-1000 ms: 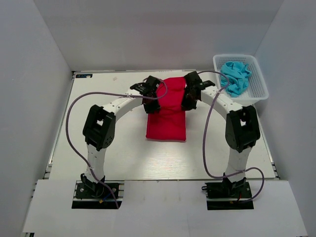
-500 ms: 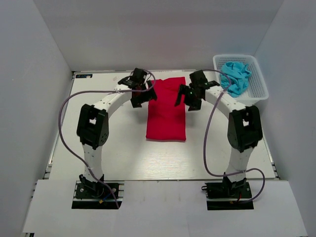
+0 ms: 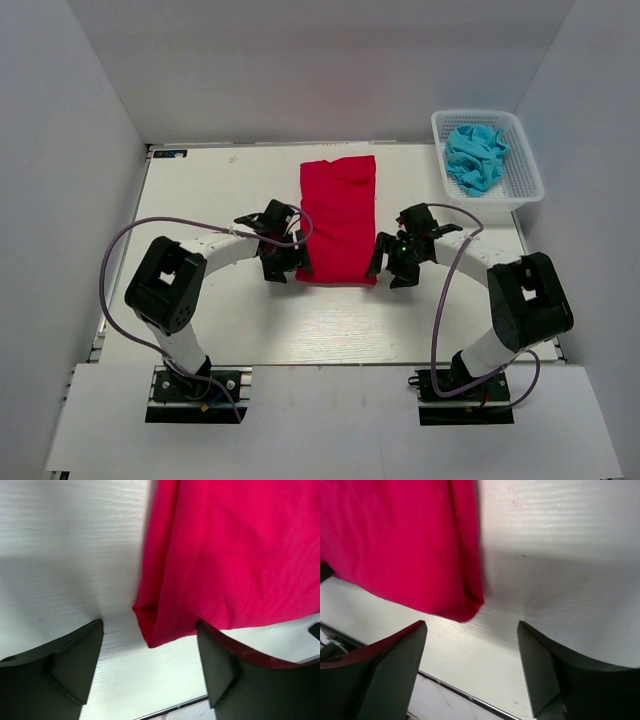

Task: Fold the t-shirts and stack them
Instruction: Fold the folded rectangular tshirt in 1/3 of the way, then grab one side of the 2/3 rectangular tshirt with both arms

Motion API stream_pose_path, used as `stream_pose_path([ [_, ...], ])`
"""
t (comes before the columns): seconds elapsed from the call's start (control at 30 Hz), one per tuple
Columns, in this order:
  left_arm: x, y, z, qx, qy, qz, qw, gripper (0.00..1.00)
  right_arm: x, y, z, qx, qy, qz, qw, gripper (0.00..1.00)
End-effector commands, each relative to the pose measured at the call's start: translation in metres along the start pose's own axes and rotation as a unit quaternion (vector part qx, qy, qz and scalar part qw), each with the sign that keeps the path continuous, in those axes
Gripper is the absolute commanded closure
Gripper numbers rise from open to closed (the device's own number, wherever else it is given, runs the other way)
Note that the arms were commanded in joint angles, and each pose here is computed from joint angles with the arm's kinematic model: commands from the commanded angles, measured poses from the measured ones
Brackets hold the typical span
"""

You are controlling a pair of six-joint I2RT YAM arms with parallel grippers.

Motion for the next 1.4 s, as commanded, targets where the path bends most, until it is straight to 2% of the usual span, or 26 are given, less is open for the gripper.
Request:
stream_pose_path([
  [0.0, 0.012, -0.004, -0.017, -0.037, 0.01, -0.032, 0.999, 0.18, 0.007, 0.005, 0.02, 0.055, -0.009, -0.014, 0.998, 0.23],
  [0.1, 0.001, 0.005, -0.009, -0.02, 0.011, -0.022, 0.999, 0.3, 0.005, 0.012, 0.013, 0.057, 0.002, -0.009, 0.998, 0.28],
  [0.2, -0.006, 0.01, -0.008, -0.02, 0.015, -0.018, 1.0, 0.45, -0.001, 0.022, 0.008, 0.052, 0.007, 0.007, 0.999, 0.39],
  [0.3, -0.015, 0.012, -0.012, -0.036, 0.014, -0.007, 0.999, 0.61, -0.004, 0.027, 0.006, 0.048, 0.015, 0.016, 0.999, 0.64],
  [0.4, -0.017, 0.016, -0.02, -0.059, 0.021, -0.007, 0.998, 0.75, -0.008, 0.026, 0.004, 0.05, 0.025, 0.02, 0.998, 0.84],
  [0.43, -0.025, 0.019, -0.02, -0.06, 0.023, 0.006, 0.998, 0.86, -0.01, 0.025, 0.005, 0.051, 0.026, 0.019, 0.998, 1.0],
  [0.47, -0.028, 0.019, -0.019, -0.056, 0.014, 0.014, 0.998, 0.99, -0.011, 0.023, 0.006, 0.055, 0.026, 0.021, 0.998, 1.0],
  [0.57, -0.042, 0.008, -0.022, -0.057, 0.016, 0.03, 0.998, 1.0, -0.025, 0.015, 0.003, 0.046, 0.021, 0.034, 0.998, 1.0],
  [0.63, -0.05, -0.015, -0.027, -0.07, 0.007, 0.023, 0.997, 1.0, -0.037, 0.0, 0.004, 0.054, 0.013, 0.034, 0.998, 1.0],
  [0.7, -0.059, -0.048, -0.047, -0.125, 0.023, 0.01, 0.992, 1.0, -0.054, -0.019, 0.0, 0.058, 0.01, 0.041, 0.997, 1.0],
  [0.77, -0.063, -0.069, -0.052, -0.141, 0.032, 0.002, 0.989, 1.0, -0.065, -0.032, -0.004, 0.049, 0.01, 0.047, 0.998, 1.0],
  [0.8, -0.072, -0.078, -0.049, -0.128, 0.031, 0.015, 0.991, 1.0, -0.068, -0.05, 0.005, 0.074, -0.006, 0.029, 0.997, 1.0],
  [0.93, -0.07, -0.118, -0.057, -0.146, 0.048, -0.002, 0.988, 1.0, -0.076, -0.091, 0.009, 0.078, -0.006, 0.003, 0.997, 1.0],
  [1.1, -0.046, -0.151, -0.077, -0.176, 0.056, -0.04, 0.982, 1.0, -0.051, -0.137, 0.055, 0.142, -0.018, -0.065, 0.988, 1.0],
  [1.2, -0.031, -0.153, -0.071, -0.144, 0.047, -0.054, 0.987, 1.0, -0.029, -0.15, 0.078, 0.154, -0.032, -0.101, 0.982, 1.0],
  [1.23, -0.027, -0.151, -0.069, -0.127, 0.043, -0.054, 0.989, 1.0, -0.017, -0.168, 0.093, 0.165, -0.042, -0.133, 0.976, 1.0],
  [1.37, 0.003, -0.152, -0.065, -0.07, 0.036, -0.087, 0.993, 1.0, 0.023, -0.172, 0.115, 0.142, -0.05, -0.178, 0.973, 1.0],
])
Point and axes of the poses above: each gripper's point midway between its finger pads, its own y axis out along the fingers, its own z axis along the line the jaws close on, x = y × z, the point moved 3 cm from there along -y, back along the fingers, and after that the axes turned 13 degrees about y, right-handed, at the moved point
